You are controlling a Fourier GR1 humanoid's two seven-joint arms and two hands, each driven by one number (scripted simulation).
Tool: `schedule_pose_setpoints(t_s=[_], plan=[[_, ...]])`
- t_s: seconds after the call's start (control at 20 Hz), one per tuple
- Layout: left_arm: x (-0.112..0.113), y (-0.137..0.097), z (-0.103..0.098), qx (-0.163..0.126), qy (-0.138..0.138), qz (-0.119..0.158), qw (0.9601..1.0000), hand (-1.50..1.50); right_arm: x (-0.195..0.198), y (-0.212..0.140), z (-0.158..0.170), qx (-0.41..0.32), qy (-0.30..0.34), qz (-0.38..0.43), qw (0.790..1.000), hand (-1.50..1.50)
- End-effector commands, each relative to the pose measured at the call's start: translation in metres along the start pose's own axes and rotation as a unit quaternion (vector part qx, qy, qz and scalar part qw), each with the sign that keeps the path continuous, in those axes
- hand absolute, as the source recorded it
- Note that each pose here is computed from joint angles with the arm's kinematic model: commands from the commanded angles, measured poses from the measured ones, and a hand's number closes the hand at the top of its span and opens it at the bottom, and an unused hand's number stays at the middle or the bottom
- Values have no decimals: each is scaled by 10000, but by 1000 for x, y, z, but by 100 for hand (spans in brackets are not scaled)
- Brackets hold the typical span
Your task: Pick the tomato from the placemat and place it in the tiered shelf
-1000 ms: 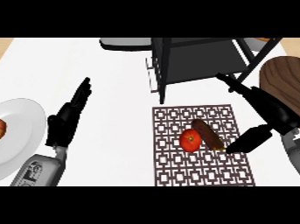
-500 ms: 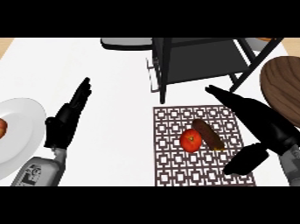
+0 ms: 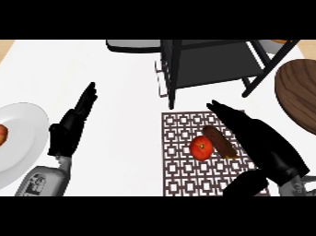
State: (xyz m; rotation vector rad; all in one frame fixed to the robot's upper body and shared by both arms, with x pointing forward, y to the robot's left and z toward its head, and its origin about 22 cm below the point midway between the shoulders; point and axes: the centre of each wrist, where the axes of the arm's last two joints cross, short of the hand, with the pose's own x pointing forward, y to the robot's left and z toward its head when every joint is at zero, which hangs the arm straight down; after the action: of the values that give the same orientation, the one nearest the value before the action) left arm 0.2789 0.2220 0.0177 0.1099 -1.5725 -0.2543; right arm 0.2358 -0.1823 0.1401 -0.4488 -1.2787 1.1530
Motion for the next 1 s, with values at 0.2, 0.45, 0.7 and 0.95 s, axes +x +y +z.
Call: schedule_pose_setpoints(t_s=[0.2,0.45,0.7,0.95], plan=[[-12,11,-11,-3,-52,-55,10000,0,-2,10,-5,8,136,4,9999,-150],[-2,23,4,26,-60,-45,10000,0,-1,18,-15,24,168,-45,9998,-150],[-8,25,-2,-53,22,20,10000,0,19,31,-26,74,236,68,9997,-150],[-11,3,-1,67,-86,-74,9999,0,2,31,-36,96,373,121,9992,-150]])
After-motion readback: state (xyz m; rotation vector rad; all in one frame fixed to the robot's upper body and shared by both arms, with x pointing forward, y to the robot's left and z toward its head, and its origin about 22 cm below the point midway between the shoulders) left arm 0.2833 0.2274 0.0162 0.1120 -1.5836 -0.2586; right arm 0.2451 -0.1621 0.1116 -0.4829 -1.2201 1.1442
